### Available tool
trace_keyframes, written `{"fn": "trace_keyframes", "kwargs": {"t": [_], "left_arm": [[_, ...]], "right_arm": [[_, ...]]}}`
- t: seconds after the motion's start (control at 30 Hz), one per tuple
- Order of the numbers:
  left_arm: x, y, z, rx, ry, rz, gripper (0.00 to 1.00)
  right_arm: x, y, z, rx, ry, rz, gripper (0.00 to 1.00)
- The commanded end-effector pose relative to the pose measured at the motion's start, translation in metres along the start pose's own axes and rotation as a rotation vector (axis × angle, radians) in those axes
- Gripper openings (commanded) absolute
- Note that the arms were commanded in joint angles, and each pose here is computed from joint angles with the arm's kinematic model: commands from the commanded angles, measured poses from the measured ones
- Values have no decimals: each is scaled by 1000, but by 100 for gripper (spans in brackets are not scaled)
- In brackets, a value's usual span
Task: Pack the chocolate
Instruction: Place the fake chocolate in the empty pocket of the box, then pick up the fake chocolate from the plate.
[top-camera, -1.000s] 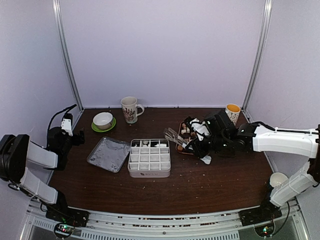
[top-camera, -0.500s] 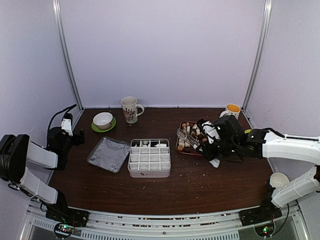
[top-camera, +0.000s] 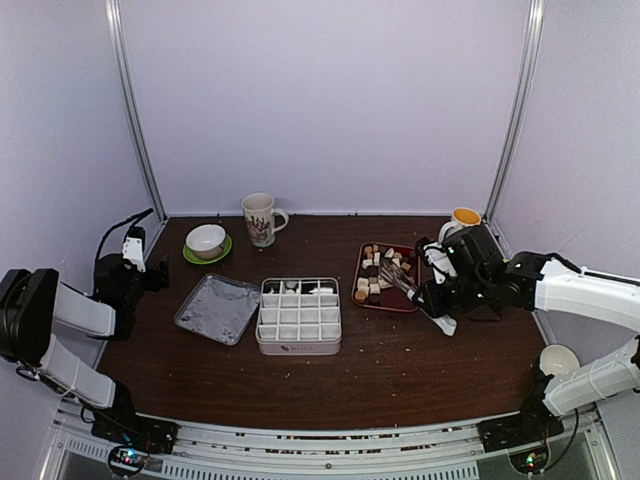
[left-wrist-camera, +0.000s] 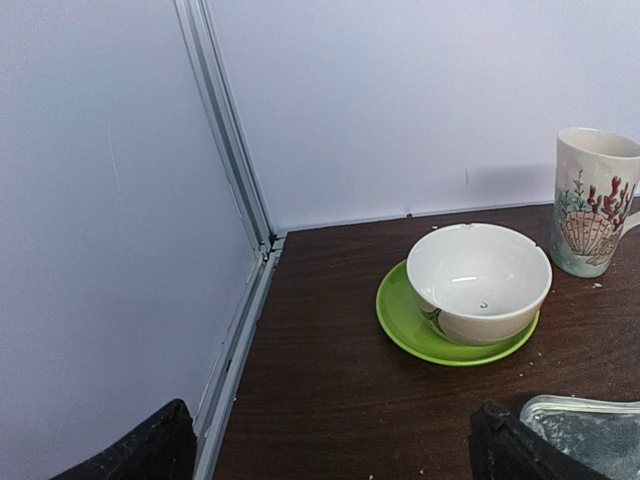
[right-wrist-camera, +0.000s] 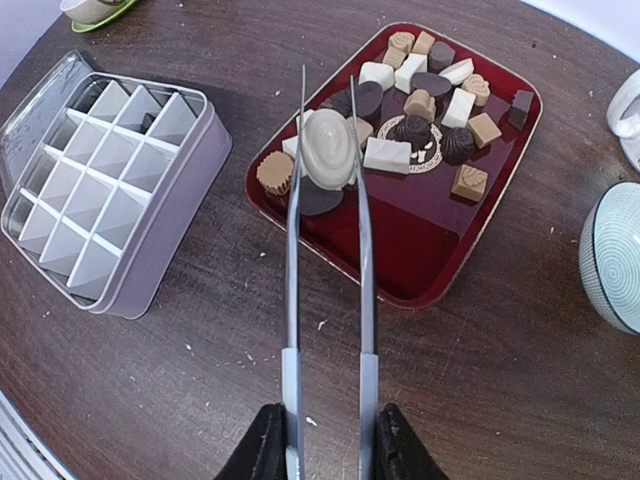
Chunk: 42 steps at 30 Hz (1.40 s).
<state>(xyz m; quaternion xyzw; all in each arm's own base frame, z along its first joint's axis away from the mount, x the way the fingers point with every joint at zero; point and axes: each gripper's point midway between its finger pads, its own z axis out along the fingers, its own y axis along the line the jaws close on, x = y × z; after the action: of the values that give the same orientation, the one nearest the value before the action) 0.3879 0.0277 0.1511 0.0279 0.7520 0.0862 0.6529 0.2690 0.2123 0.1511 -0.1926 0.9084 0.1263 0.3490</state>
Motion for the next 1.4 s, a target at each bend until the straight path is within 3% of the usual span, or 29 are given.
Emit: {"fn": "trace_keyframes", "kwargs": {"t": [0.0,0.97,1.37], "left_arm": [[-13,3,3,-4,-40,2,98],[-13,3,3,-3,-41,2,98],[-13,3,3,-3,-41,2,98]], "right_arm": [[1,2,-1,-15,17,39,24],[10,-18,-6,54,72,106,26],[23,-20,3,37,159,133,28]]}}
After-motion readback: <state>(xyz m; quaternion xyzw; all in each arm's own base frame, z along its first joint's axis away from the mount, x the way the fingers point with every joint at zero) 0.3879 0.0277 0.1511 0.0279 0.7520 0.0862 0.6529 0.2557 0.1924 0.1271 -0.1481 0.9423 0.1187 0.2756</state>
